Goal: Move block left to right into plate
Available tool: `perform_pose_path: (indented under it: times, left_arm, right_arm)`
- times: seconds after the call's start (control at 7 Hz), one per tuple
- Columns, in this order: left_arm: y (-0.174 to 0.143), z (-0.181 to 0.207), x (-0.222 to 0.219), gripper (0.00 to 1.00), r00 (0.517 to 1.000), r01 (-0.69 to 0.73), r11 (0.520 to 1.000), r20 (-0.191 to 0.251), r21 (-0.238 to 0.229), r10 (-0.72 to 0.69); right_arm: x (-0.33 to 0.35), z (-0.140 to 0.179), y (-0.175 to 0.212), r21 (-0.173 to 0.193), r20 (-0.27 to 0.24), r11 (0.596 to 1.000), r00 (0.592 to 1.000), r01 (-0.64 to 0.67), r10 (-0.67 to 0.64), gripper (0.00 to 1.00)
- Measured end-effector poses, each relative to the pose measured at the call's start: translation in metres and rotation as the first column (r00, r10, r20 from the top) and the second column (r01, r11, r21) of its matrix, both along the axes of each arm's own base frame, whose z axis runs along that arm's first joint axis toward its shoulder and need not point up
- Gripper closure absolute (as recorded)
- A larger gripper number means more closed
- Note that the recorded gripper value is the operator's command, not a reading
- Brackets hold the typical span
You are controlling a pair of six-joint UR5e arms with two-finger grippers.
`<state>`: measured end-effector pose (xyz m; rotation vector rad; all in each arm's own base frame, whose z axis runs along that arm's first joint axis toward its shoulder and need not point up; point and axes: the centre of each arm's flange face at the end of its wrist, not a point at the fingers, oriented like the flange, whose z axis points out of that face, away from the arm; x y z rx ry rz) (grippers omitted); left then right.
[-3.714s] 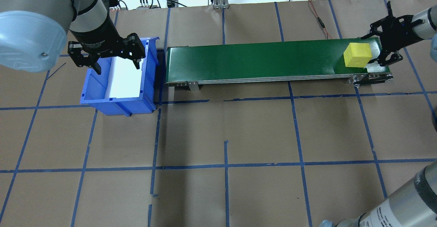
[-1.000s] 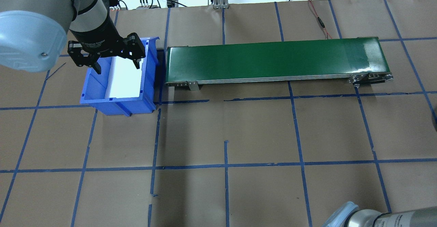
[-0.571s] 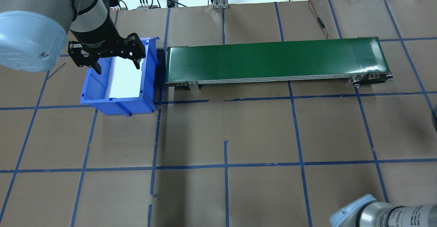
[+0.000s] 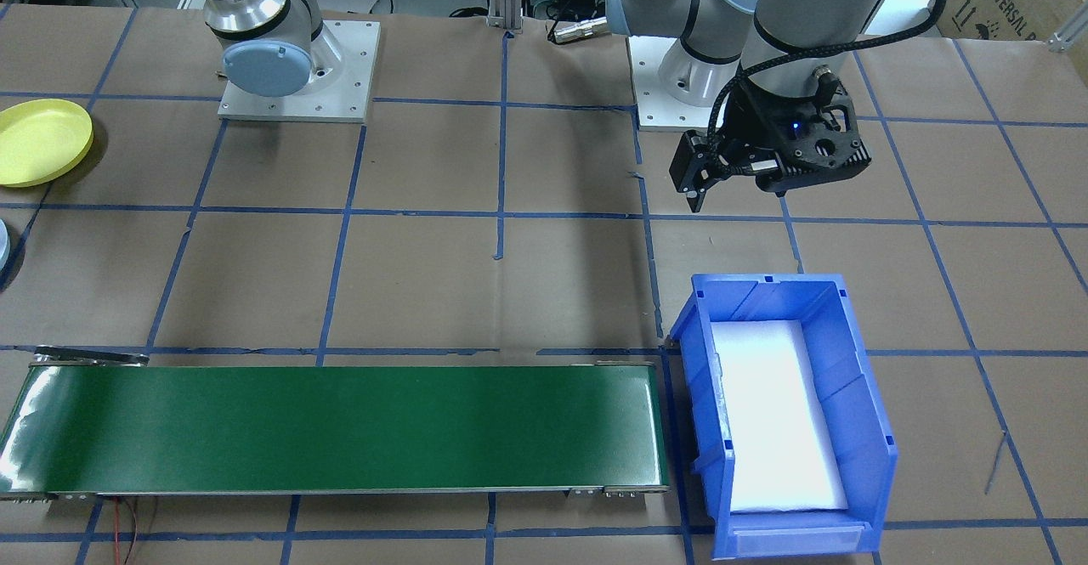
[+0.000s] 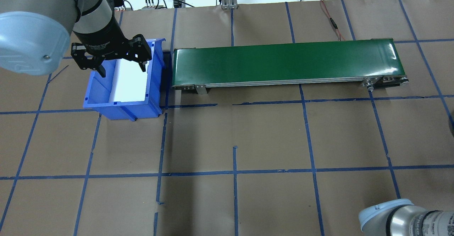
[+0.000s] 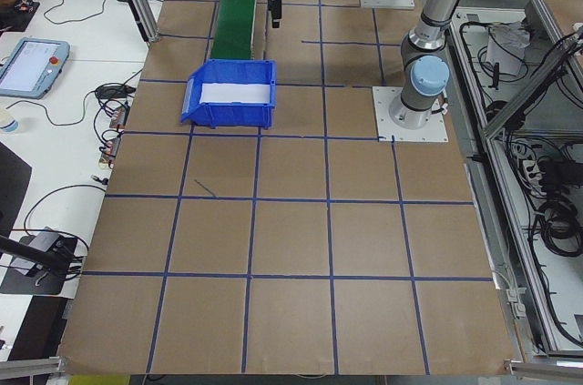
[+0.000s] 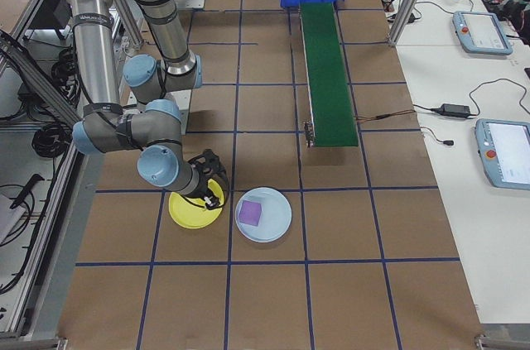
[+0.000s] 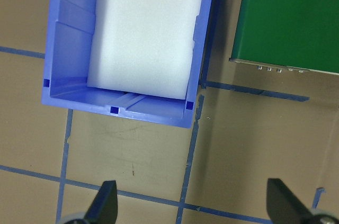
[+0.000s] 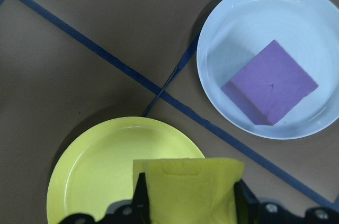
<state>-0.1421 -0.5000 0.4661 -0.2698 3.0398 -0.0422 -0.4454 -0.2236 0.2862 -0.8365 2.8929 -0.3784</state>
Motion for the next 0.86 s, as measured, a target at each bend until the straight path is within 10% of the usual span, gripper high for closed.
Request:
perform_pose_path:
  times: [0.14, 0.57, 0.86]
  left_arm:
    - [0.000, 0.000, 0.000, 0.00, 1.000, -0.001, 1.000, -0.001, 0.001, 0.001]
    - [0.000, 0.000, 0.000, 0.00, 1.000, -0.001, 1.000, 0.000, 0.002, 0.001]
    - [0.000, 0.000, 0.000, 0.00, 1.000, 0.000, 1.000, 0.001, 0.002, 0.000]
  right_arm:
    - [0.008, -0.018, 0.012, 0.018, 0.024, 0.997, 0.997, 0.080, -0.080, 0.83]
    - [0.019, -0.046, 0.037, 0.039, 0.058, 0.978, 0.977, 0.203, -0.205, 0.06]
    - [0.018, -0.046, 0.039, 0.040, 0.040, 0.970, 0.969, 0.240, -0.242, 0.01]
